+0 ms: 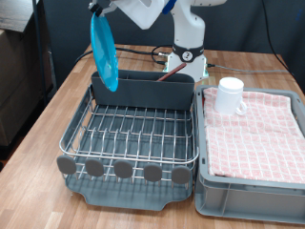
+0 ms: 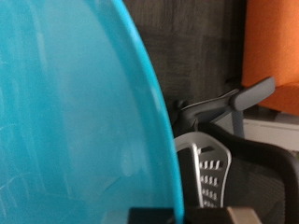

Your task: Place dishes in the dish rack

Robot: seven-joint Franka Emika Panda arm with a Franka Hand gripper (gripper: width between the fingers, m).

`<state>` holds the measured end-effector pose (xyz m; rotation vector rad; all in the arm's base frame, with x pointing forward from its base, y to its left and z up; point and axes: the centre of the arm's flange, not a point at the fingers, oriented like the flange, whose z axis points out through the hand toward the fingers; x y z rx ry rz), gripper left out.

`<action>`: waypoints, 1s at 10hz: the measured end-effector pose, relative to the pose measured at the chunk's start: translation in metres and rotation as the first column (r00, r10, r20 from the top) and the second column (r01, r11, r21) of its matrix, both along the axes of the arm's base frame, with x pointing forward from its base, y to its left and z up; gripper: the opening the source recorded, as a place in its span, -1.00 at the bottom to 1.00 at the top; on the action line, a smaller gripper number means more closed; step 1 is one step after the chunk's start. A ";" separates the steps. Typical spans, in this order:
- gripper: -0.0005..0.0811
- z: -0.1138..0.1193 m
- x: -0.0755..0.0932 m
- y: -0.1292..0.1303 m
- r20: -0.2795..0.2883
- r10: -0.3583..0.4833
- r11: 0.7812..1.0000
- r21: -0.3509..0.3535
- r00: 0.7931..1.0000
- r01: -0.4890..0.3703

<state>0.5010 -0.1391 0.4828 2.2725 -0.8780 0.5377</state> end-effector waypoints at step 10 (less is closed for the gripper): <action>-0.95 -0.028 0.010 -0.025 -0.059 0.056 0.992 -0.108 0.997 -0.062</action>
